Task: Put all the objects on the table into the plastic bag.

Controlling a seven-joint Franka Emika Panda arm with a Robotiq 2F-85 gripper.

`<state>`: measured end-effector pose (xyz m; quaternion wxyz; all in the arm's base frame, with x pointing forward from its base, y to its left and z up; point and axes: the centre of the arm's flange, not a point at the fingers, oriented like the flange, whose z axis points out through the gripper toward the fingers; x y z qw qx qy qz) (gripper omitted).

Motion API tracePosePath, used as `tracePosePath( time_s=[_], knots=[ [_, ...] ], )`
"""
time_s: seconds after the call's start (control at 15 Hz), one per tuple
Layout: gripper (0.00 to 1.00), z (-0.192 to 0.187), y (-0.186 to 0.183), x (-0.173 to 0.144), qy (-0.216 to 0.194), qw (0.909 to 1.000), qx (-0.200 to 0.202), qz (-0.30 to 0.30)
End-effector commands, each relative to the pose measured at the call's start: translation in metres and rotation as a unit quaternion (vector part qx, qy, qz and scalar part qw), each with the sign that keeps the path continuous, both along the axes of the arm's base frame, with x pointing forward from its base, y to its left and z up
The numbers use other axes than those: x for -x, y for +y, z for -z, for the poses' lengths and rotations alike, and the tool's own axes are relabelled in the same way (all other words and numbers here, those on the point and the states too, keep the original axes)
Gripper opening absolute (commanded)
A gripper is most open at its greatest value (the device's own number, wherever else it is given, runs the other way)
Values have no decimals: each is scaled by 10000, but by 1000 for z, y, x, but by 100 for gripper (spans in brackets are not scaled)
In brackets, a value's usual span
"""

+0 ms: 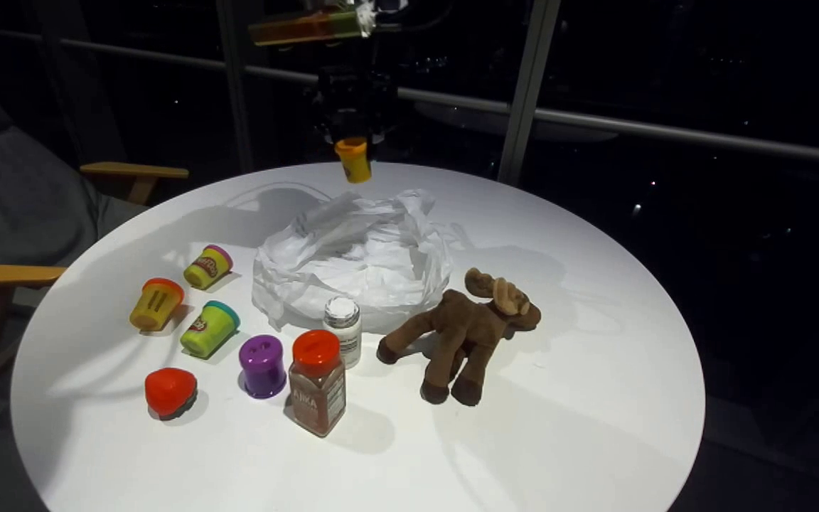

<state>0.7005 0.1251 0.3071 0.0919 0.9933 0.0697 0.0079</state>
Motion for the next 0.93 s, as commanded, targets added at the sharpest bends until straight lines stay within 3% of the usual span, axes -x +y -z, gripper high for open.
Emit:
tracePosePath(
  time_s=[0.0,0.33,0.8,0.87],
  knots=[
    [24,18,-40,-34,436,9981,-429,53],
    [24,56,-60,-28,1063,9922,-652,-57],
    [24,80,-72,-42,456,9975,-529,-70],
    [24,96,-68,-47,339,9982,-500,-49]
  ],
)
